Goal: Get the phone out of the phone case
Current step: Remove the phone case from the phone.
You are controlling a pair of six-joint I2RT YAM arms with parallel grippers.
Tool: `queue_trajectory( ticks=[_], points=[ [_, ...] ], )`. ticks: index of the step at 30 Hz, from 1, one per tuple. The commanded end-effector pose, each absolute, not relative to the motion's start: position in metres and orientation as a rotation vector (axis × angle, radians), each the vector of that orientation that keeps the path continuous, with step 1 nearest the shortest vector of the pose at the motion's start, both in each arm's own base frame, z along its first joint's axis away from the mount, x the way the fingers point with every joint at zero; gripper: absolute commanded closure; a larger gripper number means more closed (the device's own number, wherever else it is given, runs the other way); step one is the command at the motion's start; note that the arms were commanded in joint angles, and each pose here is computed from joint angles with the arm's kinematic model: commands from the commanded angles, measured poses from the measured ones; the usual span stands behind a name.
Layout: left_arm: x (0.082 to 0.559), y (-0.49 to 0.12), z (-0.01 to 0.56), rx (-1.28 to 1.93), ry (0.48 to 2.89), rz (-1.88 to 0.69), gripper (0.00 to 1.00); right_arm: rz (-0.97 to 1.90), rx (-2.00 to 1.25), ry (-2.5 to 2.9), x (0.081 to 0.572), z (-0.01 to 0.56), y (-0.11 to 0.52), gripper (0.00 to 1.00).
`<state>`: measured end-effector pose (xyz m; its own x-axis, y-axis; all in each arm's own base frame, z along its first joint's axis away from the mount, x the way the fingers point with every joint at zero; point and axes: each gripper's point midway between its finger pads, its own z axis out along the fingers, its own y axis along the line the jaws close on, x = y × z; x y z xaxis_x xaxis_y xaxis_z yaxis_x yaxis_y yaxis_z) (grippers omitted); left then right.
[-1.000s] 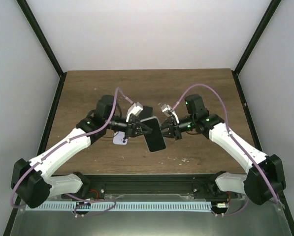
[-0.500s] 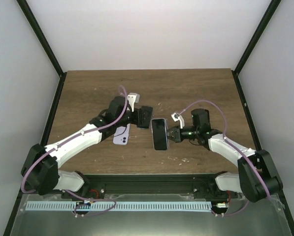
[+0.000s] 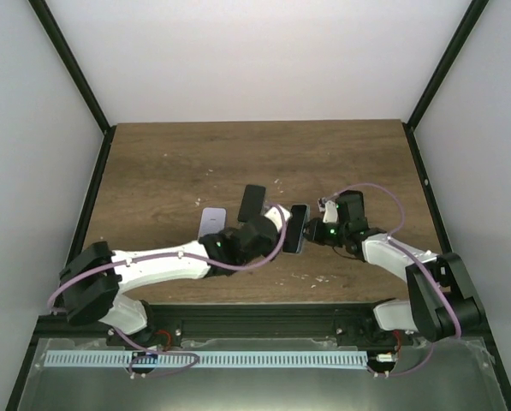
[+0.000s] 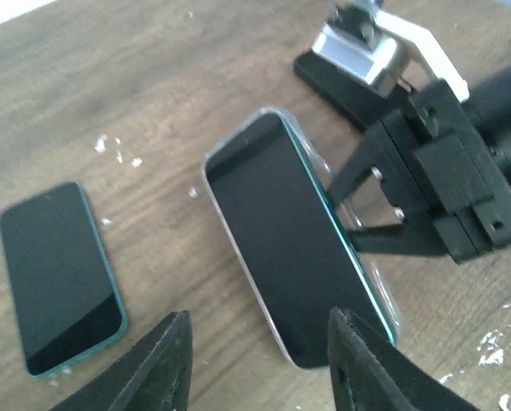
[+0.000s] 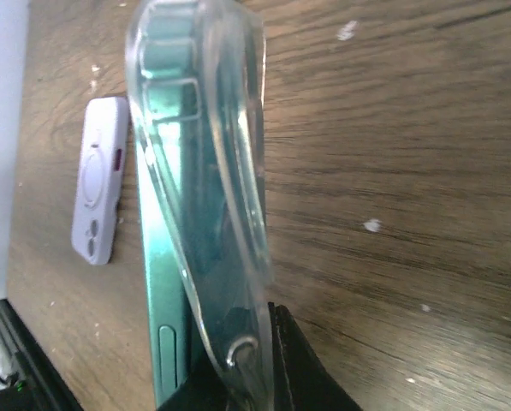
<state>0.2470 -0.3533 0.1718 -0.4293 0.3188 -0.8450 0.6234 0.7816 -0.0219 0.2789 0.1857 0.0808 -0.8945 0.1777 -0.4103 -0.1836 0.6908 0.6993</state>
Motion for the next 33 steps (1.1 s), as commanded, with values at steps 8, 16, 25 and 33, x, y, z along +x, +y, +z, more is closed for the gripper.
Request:
queue_trajectory(
  ticks=[8, 16, 25, 33],
  points=[
    [0.22, -0.393, 0.119, 0.996, 1.96, -0.198, 0.43, 0.919, 0.269, 2.539, 0.287, 0.049, 0.157, 0.99],
    [0.226, -0.407, 0.107, 0.956, 1.926, -0.212, 0.48, 0.976, 0.319, 2.62, 0.285, 0.029, 0.157, 0.99],
    [0.226, -0.427, 0.095, 1.041, 1.902, -0.211, 0.48, 0.991, 0.332, 2.645, 0.284, 0.023, 0.156, 0.99],
    [0.238, -0.414, 0.086, 1.018, 1.913, -0.061, 0.54, 1.01, 0.356, 2.639, 0.285, 0.023, 0.152, 0.99]
  ],
)
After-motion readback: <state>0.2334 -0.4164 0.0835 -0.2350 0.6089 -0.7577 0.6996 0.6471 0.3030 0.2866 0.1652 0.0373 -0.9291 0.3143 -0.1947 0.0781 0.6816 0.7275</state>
